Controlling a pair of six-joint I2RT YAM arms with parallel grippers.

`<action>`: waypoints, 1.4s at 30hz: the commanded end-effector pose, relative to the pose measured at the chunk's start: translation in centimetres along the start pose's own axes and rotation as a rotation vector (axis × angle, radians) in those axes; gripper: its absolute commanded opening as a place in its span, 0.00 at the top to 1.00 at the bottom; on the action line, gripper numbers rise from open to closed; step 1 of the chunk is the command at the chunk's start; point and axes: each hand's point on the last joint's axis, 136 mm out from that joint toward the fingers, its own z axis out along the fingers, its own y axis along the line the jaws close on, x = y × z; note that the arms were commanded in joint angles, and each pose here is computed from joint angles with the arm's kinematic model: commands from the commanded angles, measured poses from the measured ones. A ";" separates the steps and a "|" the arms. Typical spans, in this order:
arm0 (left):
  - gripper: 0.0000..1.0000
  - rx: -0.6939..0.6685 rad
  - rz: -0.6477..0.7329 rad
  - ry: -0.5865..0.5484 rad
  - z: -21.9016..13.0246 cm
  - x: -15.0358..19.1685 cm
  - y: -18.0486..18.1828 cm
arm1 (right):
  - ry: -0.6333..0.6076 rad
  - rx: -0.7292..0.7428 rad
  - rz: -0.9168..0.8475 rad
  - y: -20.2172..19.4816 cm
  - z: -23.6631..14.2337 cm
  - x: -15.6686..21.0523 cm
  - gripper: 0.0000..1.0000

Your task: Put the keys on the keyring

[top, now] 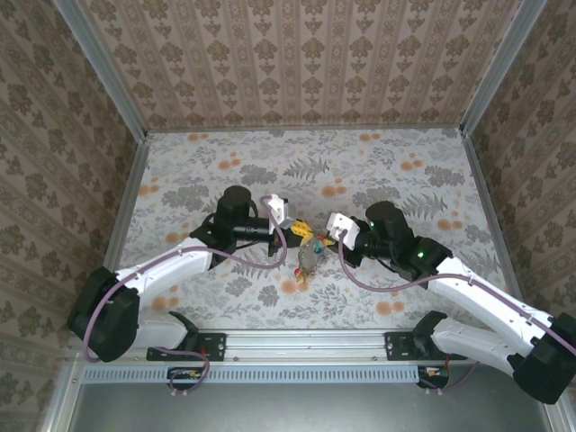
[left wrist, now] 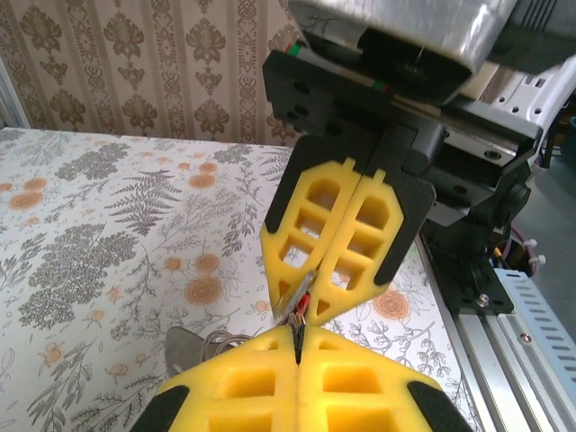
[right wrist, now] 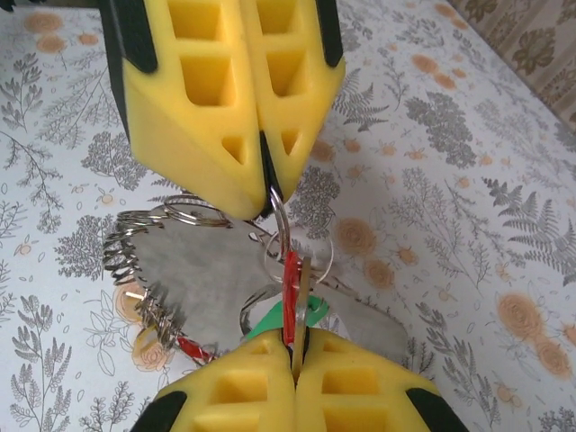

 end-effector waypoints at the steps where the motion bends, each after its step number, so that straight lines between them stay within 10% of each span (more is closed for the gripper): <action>1: 1.00 0.015 0.056 -0.077 0.1 -3.2 -0.1 | -0.030 -0.033 -0.022 0.5 0.0 -0.5 1.00; 33: 1.00 0.039 0.020 0.100 1.6 0.3 -0.4 | -0.008 0.020 -0.107 -1.9 -3.2 -3.8 1.00; 42: 0.62 -0.048 -0.006 0.053 0.3 -0.8 1.5 | 0.361 0.115 -0.446 -5.4 -5.5 -1.2 1.00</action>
